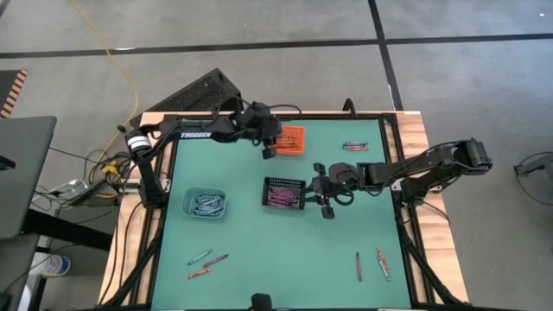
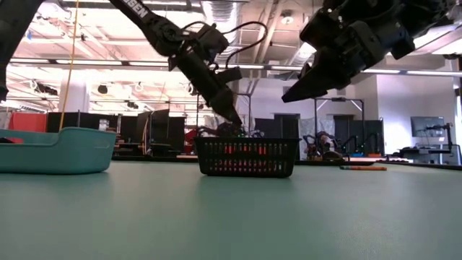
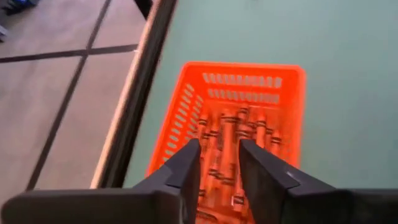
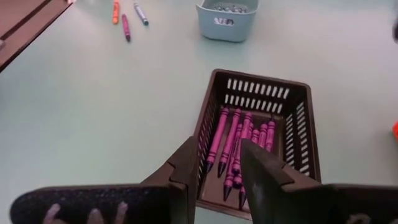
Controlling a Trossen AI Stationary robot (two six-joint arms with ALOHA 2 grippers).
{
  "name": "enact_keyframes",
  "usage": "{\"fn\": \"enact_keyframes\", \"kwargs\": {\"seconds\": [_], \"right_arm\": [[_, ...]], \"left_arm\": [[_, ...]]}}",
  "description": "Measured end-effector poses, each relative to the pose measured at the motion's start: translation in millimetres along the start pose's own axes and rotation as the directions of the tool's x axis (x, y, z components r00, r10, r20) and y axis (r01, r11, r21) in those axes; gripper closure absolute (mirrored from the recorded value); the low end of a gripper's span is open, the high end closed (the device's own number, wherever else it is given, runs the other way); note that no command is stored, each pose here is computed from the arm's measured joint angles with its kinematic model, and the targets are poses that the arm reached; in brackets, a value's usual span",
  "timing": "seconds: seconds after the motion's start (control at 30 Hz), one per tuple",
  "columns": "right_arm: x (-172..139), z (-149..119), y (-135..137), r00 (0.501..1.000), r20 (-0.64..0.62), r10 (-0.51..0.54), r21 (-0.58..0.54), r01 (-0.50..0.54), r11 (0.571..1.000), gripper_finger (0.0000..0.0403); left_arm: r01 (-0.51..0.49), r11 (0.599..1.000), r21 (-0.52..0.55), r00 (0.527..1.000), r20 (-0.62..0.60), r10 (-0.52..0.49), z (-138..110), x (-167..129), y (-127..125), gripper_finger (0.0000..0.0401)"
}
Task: Sort crayons
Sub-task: Put the blue crayon into the light blue bin
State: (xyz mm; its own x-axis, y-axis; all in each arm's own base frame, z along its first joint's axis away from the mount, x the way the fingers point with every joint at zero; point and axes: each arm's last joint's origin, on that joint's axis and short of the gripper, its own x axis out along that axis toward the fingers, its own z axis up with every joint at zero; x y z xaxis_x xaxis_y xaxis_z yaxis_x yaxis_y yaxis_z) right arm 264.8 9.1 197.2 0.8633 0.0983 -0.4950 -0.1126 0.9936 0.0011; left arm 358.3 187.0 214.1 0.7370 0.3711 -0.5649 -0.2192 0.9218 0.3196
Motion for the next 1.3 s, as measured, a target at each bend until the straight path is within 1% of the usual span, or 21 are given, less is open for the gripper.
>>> {"fn": "enact_keyframes", "kwargs": {"seconds": [0.13, 0.2, 0.3, 0.33, 0.47, 0.63, 0.77, 0.9, 1.03, 1.13, 1.23, 1.3], "right_arm": [[-0.1, -2.3, -1.4, 1.0, -0.023, -0.01, 0.049, 0.011, 0.999, 0.0291], [-0.2, -3.7, -2.5, 0.999, -0.037, -0.014, 0.066, 0.016, 0.998, 0.0291], [-0.5, -5.6, -4.3, 0.998, -0.056, -0.019, 0.081, 0.024, 0.996, 0.0291], [-0.5, -5.8, -5.0, 0.998, -0.058, -0.021, 0.086, 0.026, 0.996, 0.0291], [-1.9, -1.2, -12.0, 0.995, -0.087, -0.041, 0.115, 0.051, 0.992, 0.0291], [-9.5, 11.1, -23.6, 0.97, -0.235, -0.06, 0.122, 0.091, 0.988, 0.0291], [-18.3, 19.1, -31.9, 0.938, -0.338, -0.069, 0.131, 0.119, 0.984, 0.0291], [-28.5, 17.3, -39.7, 0.88, -0.466, -0.093, 0.096, 0.155, 0.983, 0.0291], [-37.8, 10.9, -55.8, 0.821, -0.551, -0.151, 0.076, 0.23, 0.97, 0.0292], [-45.2, 6.1, -73.3, 0.787, -0.583, -0.202, 0.1, 0.317, 0.943, 0.0294], [-53.0, 1.4, -92.3, 0.767, -0.597, -0.236, 0.128, 0.381, 0.916, 0.0299], [-58.9, -2.3, -103.8, 0.753, -0.608, -0.253, 0.126, 0.406, 0.905, 0.0303]], "left_arm": [[-0.012, 1.0, 0.011, 0.997, -0.075, 0.013, 12.9, -7.9, -0.8, 0.0283], [0.002, 1.0, 0.018, 0.989, -0.149, 0.001, 17.0, -14.5, 0.1, 0.028], [0.023, 1.0, 0.021, 0.981, -0.192, -0.018, 24.9, -29.6, 3.2, 0.028], [0.027, 0.999, 0.021, 0.982, -0.188, -0.022, 27.2, -37.1, 3.9, 0.0282], [-0.007, 1.0, 0.0, 0.995, -0.097, 0.007, 36.3, -77.9, 7.4, 0.0297], [-0.063, 0.996, -0.064, 0.996, 0.057, 0.067, 31.3, -135.5, 4.3, 0.0323], [-0.076, 0.991, -0.109, 0.982, 0.164, 0.093, 8.6, -170.7, -9.5, 0.0341], [-0.081, 0.981, -0.173, 0.957, 0.261, 0.126, -22.0, -194.6, -25.5, 0.0353], [-0.063, 0.969, -0.238, 0.935, 0.325, 0.141, -53.6, -208.6, -40.5, 0.0362], [-0.031, 0.961, -0.276, 0.926, 0.353, 0.131, -75.5, -216.6, -52.1, 0.0367], [0.006, 0.952, -0.308, 0.912, 0.392, 0.121, -96.9, -220.2, -64.0, 0.0371], [0.008, 0.944, -0.331, 0.898, 0.418, 0.139, -107.8, -222.9, -69.5, 0.0372]]}}
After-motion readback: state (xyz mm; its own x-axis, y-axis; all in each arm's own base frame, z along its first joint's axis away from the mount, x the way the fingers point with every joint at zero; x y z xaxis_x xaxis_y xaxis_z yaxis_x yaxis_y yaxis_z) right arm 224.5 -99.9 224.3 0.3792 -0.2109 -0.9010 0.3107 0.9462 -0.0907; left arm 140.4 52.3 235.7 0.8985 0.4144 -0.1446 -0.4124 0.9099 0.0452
